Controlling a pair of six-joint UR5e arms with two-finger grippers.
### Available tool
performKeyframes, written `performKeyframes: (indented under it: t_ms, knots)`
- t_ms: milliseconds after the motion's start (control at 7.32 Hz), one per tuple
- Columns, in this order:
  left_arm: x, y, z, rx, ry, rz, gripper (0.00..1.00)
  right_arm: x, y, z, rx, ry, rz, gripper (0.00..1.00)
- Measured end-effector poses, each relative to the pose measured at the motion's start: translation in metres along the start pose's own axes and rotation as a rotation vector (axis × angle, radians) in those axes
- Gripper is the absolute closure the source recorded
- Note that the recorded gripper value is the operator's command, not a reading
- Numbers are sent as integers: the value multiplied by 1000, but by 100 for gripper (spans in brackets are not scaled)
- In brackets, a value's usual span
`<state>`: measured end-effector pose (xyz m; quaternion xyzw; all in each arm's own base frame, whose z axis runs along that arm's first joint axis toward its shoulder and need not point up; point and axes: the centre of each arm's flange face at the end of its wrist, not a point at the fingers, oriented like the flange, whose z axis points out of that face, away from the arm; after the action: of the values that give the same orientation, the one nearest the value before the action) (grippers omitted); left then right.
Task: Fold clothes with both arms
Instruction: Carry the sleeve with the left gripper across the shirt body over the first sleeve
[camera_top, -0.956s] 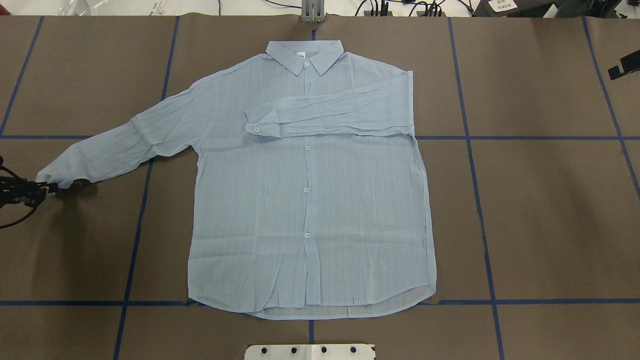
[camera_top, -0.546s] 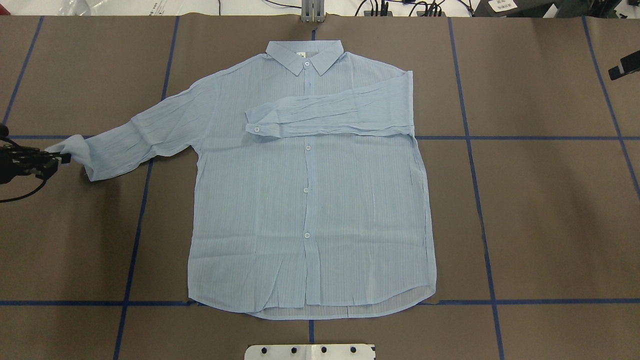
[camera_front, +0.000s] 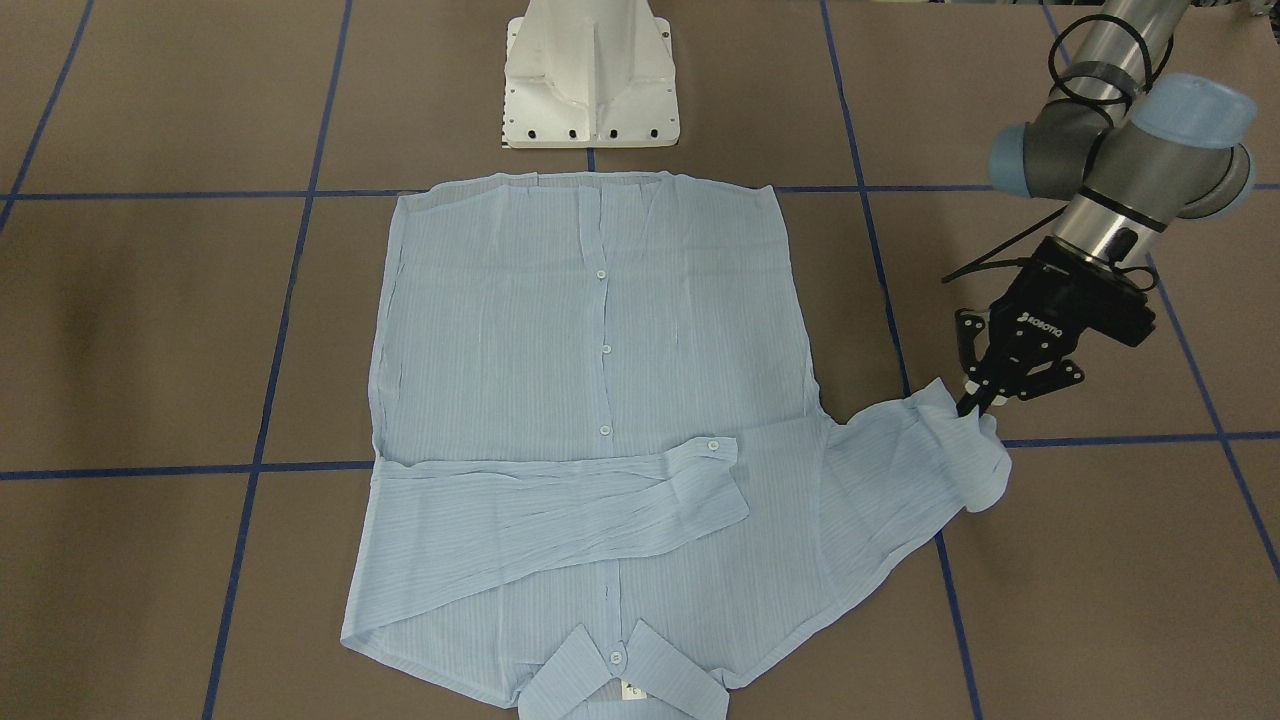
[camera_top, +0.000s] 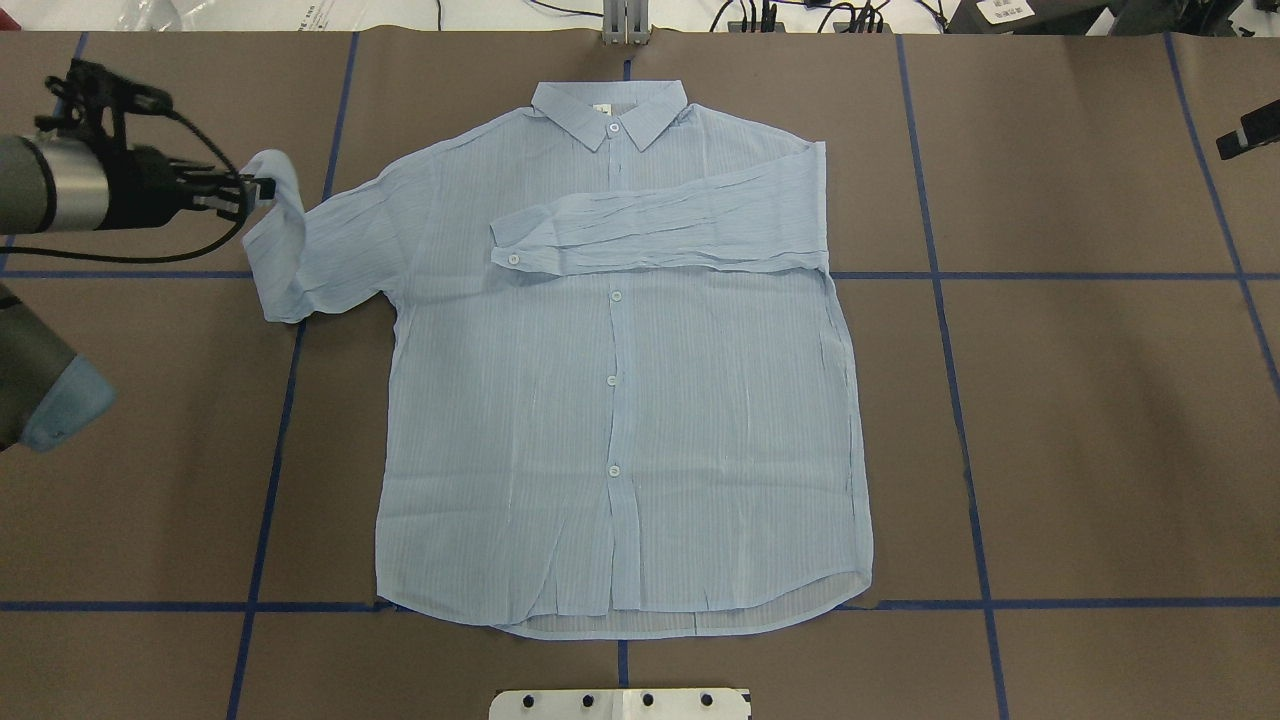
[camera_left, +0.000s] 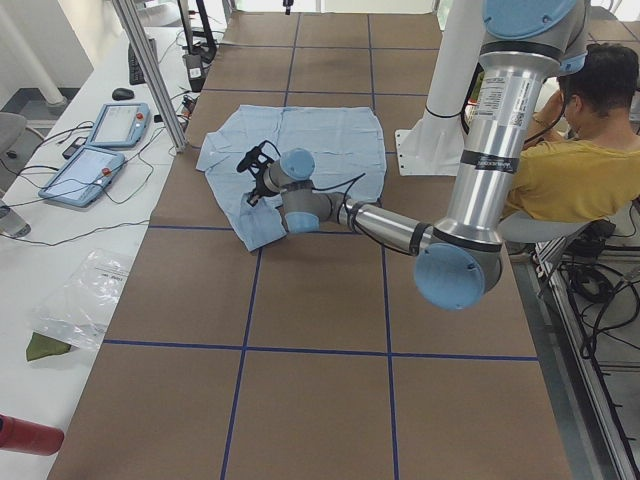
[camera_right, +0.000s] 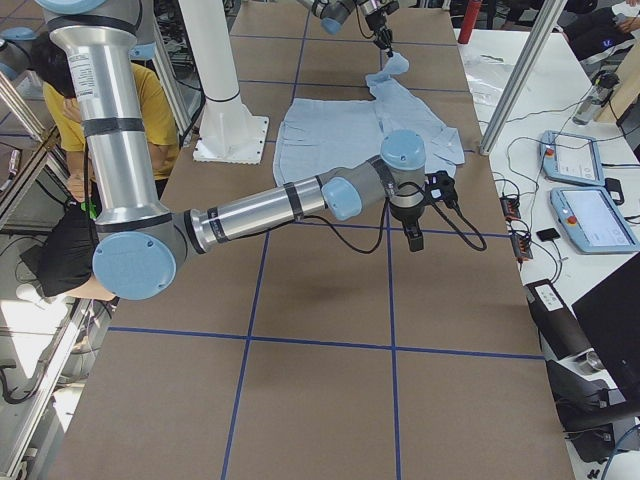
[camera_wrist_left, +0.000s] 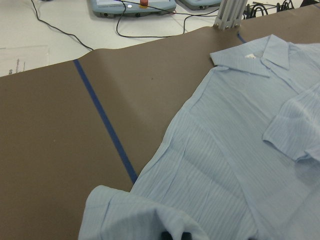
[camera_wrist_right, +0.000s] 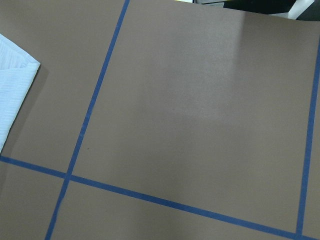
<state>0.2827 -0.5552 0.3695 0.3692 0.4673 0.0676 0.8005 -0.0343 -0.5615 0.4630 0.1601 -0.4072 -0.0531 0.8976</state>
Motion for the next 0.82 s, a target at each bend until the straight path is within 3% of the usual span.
performKeyframes:
  t_ms: [273,546,820]
  knots:
    - [102,-72,23,-59,11,-100,100,0,0,0,0,0,2,0]
    - [209,-90,60,-80,62,-198,100,1,0,1,-2,1,5,0]
    - [279,-79,94,-84,68,-228,100,1,0,1,-3,-1,7,0]
